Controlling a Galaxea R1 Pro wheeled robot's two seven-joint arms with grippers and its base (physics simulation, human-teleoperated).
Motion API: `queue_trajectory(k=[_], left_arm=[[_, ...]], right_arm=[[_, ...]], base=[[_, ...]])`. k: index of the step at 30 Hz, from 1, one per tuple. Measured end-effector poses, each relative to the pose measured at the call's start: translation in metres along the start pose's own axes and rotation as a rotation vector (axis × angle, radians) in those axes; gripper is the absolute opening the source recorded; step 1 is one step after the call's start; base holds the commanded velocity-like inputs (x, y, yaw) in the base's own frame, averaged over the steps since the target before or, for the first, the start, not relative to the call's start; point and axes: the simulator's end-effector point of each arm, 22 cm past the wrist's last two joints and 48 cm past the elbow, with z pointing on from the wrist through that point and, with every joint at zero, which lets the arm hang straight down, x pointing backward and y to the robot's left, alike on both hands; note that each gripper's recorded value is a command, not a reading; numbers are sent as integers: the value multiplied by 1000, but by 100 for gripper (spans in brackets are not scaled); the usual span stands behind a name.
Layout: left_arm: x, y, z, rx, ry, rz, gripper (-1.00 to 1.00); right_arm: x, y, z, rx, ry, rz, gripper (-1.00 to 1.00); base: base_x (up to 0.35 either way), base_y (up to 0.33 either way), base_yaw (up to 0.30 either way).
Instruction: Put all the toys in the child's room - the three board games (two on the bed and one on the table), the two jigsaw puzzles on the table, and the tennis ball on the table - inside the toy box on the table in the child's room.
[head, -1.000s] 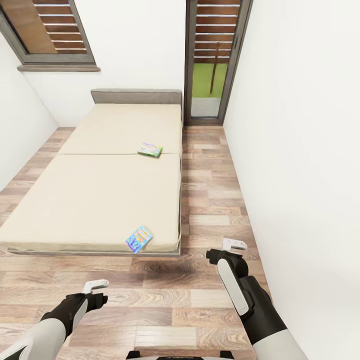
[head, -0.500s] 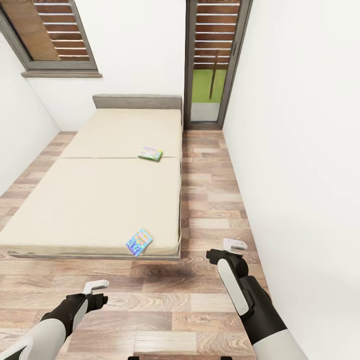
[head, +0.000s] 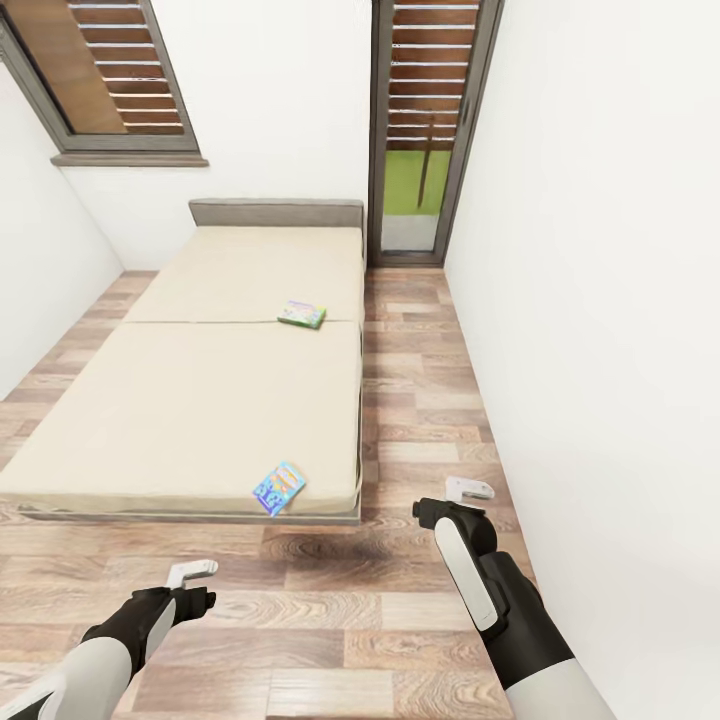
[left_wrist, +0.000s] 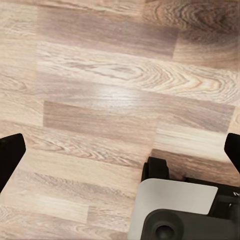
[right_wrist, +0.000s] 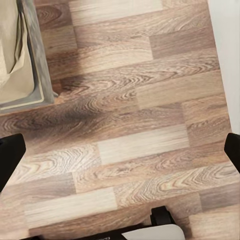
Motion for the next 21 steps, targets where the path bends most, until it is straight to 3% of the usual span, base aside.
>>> queue_trajectory(k=[11,21], left_arm=[[-7,0,-6,2,-17,-2,100],[22,-6,-5,18,12,4,100]], right_arm=[[-7,1,-7,-4,-16,3,100],[-10,-1,-12,-2,-20,3,100]], base=[[-1,0,4],[0,0,55]])
